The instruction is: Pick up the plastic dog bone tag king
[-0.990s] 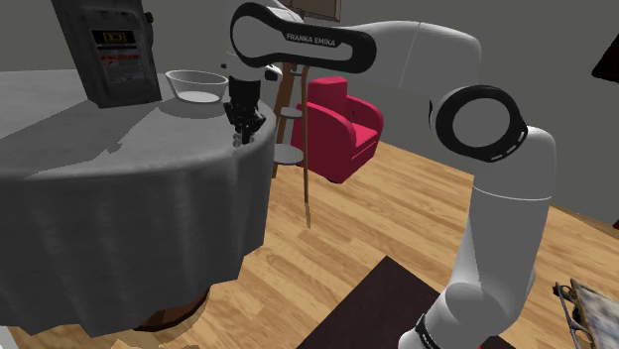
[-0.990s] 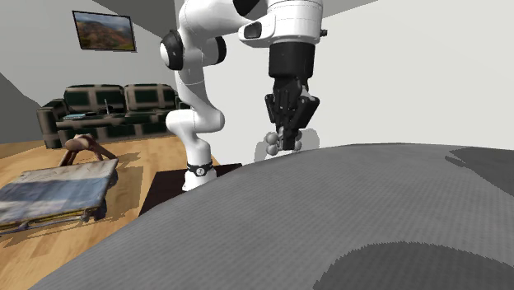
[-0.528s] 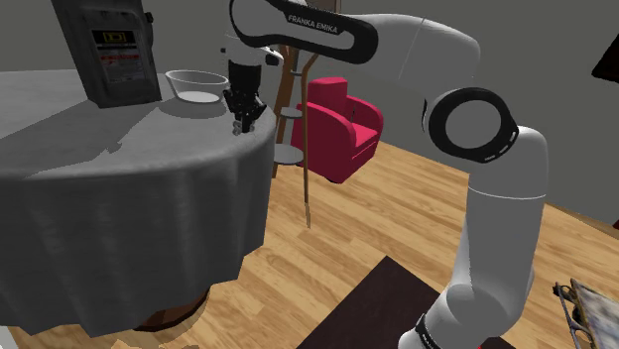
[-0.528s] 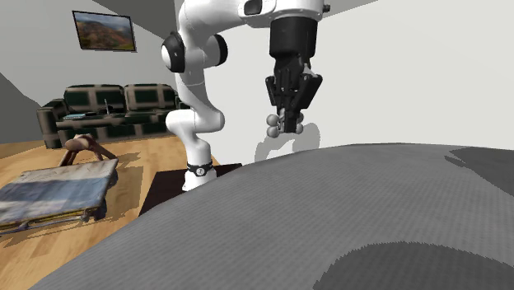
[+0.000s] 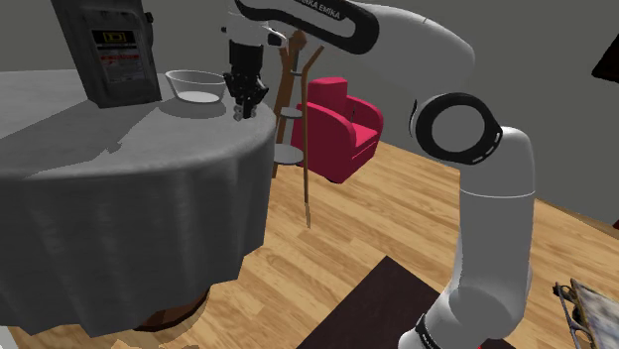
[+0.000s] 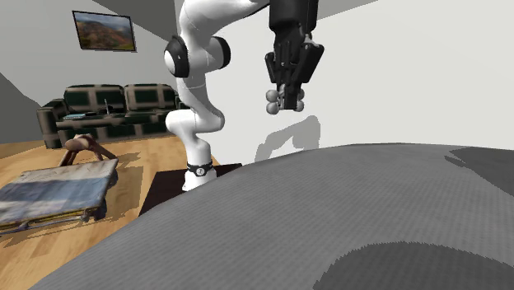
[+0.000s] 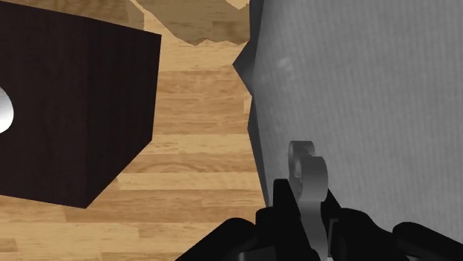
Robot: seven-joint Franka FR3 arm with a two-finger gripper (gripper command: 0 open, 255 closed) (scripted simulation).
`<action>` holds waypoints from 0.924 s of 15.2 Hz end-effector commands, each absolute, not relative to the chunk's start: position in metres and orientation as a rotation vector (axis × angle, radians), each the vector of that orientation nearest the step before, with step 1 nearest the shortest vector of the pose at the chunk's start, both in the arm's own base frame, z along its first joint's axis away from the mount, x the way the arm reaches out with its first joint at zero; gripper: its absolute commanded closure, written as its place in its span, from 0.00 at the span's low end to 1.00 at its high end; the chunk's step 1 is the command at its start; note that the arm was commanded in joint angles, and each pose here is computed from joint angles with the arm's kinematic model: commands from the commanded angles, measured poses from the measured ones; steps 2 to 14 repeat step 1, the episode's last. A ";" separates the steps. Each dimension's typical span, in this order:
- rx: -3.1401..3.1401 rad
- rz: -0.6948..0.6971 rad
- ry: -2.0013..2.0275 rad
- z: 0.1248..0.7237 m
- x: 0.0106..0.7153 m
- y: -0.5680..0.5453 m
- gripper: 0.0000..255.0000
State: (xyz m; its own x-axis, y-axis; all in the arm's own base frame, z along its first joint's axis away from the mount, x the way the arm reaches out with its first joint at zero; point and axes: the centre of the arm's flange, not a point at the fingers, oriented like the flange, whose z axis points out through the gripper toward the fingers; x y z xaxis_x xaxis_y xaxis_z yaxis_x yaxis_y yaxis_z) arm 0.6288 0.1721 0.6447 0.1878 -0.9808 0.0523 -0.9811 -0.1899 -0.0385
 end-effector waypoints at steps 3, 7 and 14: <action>2.417 0.101 -1.997 0.648 0.628 0.173 1.00; 2.417 0.101 -1.997 0.648 0.628 0.173 1.00; 2.417 0.101 -1.997 0.648 0.628 0.173 1.00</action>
